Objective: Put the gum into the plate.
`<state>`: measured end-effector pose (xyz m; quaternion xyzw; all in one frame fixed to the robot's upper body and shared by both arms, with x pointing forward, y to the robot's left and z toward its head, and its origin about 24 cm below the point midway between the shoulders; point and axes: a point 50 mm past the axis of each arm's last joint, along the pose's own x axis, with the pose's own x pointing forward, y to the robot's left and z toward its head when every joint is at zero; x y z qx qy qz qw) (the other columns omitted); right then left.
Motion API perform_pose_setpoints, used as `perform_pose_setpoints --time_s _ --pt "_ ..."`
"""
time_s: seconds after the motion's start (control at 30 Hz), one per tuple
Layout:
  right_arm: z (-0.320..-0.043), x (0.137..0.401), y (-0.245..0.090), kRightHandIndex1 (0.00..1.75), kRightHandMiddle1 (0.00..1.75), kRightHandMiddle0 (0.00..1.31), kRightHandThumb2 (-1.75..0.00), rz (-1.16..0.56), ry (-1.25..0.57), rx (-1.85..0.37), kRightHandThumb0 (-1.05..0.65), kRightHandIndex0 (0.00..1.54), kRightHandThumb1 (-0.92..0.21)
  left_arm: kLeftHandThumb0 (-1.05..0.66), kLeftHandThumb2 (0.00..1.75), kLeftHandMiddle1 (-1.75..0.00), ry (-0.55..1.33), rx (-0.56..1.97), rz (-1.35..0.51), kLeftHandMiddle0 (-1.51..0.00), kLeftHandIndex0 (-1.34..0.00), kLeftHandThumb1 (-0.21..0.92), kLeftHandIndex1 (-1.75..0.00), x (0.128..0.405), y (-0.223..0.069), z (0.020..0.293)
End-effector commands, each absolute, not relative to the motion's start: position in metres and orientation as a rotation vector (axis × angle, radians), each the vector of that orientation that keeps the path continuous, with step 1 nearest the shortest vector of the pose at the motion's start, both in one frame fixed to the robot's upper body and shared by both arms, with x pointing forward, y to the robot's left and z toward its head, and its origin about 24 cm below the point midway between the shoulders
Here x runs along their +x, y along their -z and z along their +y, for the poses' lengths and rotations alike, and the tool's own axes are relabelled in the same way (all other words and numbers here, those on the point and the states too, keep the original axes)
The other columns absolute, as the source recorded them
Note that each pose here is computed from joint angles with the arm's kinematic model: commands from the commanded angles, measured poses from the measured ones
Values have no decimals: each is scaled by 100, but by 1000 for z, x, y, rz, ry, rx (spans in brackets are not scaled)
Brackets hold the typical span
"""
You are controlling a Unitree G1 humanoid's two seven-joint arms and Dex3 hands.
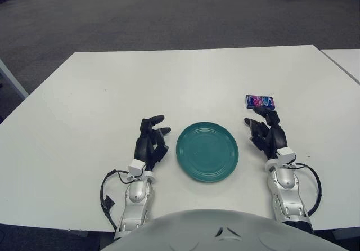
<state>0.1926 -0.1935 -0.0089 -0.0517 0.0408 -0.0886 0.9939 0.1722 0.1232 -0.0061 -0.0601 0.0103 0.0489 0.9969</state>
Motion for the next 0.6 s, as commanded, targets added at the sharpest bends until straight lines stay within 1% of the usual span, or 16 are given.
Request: perform_pose_setpoints --time_s 0.0,0.57 --pt "-199 174 36 57 108 0 -67 263 198 -103 -62 45 -92 -73 88 -111 -104 -132 77 -40 -9 92 -125 171 15 119" --pt "-199 177 34 58 108 2 -64 255 199 -102 -61 47 -92 -74 88 -109 -103 -125 68 -39 -8 92 -125 173 16 118"
